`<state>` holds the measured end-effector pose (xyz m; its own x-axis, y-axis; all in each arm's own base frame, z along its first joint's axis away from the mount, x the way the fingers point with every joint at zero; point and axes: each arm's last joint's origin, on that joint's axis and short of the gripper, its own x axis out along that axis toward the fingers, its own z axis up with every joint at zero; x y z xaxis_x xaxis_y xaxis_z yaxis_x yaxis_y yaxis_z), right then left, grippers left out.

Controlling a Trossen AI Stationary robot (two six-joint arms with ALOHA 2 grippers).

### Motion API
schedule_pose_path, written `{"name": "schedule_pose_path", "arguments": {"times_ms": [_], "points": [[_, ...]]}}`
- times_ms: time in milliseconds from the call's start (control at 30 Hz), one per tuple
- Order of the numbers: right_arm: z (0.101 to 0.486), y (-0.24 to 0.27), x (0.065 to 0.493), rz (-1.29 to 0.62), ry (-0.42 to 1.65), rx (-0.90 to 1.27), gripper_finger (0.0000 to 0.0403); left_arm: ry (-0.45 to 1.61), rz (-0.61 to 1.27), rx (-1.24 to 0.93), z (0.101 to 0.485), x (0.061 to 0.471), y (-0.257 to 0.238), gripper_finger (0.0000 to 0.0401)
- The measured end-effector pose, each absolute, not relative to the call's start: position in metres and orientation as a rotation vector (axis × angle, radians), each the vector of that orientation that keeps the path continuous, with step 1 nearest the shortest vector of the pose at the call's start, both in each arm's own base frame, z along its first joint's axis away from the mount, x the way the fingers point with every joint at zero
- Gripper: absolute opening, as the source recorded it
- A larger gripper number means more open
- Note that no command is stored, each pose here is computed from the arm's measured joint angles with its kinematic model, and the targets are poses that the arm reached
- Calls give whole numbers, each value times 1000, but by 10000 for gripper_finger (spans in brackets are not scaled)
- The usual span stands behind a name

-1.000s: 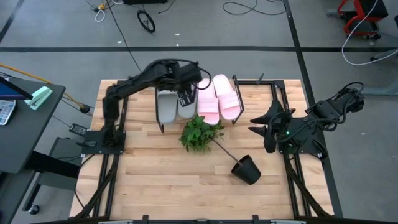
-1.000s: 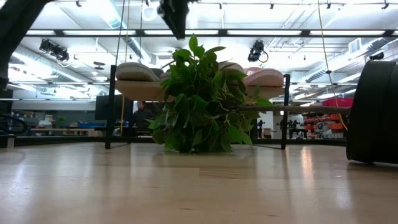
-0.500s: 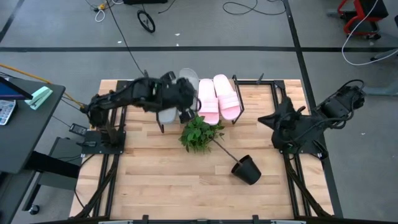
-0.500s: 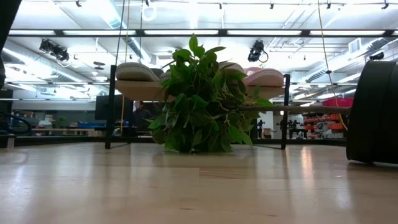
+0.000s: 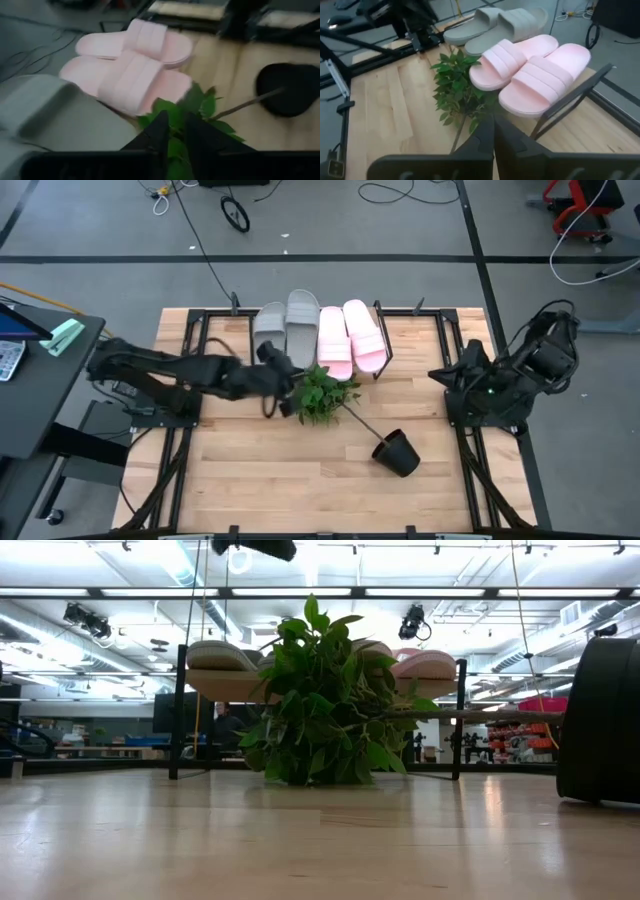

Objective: Pick and place slides into the shelf
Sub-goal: Return to Home Position

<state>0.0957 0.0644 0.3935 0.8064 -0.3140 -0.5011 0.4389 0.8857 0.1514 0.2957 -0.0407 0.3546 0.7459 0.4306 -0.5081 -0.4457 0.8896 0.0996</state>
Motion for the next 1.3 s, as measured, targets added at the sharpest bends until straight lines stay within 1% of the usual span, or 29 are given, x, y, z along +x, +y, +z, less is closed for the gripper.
{"name": "schedule_pose_path", "arguments": {"times_ms": [133,233,300,433,633,800,867,1300], "points": [[392,65,91,-429,454,294,2,360,393,-57,338,268,-43,34],[383,69,90,-444,427,316,2,229,339,-108,325,247,-41,10],[374,71,90,-460,421,344,2,159,304,-142,314,235,-38,5],[356,77,93,-494,408,418,1,82,279,-161,289,211,-30,12],[342,84,99,-514,343,497,0,15,267,-174,262,183,-17,5],[336,85,101,-537,334,467,0,-1,215,-190,241,167,-10,7],[336,83,102,-553,324,491,0,1,214,-194,232,161,-7,4],[334,77,110,-628,335,544,0,-110,206,-213,198,132,-2,7]]}}
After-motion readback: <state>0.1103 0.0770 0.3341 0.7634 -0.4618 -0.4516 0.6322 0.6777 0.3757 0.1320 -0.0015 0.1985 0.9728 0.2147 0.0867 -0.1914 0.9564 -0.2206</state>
